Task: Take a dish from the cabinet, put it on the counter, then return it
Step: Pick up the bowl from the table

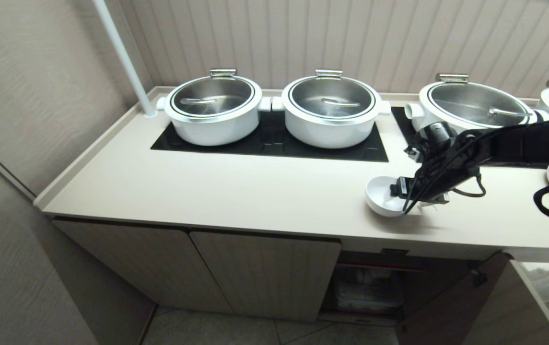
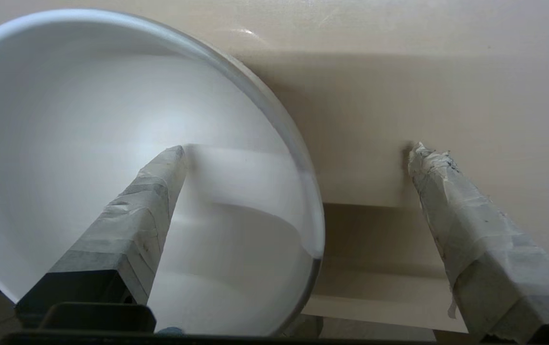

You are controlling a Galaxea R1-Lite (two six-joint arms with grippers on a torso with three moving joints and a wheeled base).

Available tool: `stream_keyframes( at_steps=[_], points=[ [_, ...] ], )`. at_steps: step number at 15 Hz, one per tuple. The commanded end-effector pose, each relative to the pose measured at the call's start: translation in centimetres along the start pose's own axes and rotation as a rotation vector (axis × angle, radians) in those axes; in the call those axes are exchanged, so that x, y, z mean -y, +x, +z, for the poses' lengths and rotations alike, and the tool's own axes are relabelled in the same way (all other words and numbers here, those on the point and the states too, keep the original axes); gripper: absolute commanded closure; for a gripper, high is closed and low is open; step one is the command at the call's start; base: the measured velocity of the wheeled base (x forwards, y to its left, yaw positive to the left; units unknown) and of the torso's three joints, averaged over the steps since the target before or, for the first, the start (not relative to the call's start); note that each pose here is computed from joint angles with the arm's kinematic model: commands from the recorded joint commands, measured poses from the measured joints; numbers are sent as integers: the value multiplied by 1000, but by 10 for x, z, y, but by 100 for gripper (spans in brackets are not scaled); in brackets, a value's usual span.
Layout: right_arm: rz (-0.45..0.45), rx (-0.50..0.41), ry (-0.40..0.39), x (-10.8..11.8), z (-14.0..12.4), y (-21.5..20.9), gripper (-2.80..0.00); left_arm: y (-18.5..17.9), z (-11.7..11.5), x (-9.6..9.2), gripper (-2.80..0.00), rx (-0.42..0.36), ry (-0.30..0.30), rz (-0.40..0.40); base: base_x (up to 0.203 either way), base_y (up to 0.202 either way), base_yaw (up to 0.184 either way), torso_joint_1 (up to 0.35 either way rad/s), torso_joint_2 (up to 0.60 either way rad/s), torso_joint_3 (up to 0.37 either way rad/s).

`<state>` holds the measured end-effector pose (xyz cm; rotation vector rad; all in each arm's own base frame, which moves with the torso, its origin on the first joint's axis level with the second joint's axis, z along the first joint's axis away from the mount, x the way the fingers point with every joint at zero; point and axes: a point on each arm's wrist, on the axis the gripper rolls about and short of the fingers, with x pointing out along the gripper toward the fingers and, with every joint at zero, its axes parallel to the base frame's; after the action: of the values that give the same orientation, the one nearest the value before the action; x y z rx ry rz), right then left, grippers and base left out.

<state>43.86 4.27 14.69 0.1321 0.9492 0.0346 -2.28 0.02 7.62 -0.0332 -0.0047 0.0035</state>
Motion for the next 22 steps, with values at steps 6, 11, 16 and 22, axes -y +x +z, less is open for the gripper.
stream_keyframes(
  at_steps=[6, 11, 16, 22],
  points=[
    [5, -6, 0, -3, -1, 1, 0, 0, 0, 0, 0, 0, -1, -1, 0, 0, 0, 0, 0, 0],
    [2, -4, 2, -2, -1, 1, 0, 0, 0, 0, 0, 0, -1, -1, 0, 0, 0, 0, 0, 0],
    [5, 0, 1, -3, 0, -1, 0, 0, 0, 0, 0, 1, -1, 0, 0, 0, 0, 0, 0, 0],
    [5, 5, 14, -3, 1, -4, 0, 0, 0, 0, 0, 1, -1, -1, 0, 0, 0, 0, 0, 0]
  ],
)
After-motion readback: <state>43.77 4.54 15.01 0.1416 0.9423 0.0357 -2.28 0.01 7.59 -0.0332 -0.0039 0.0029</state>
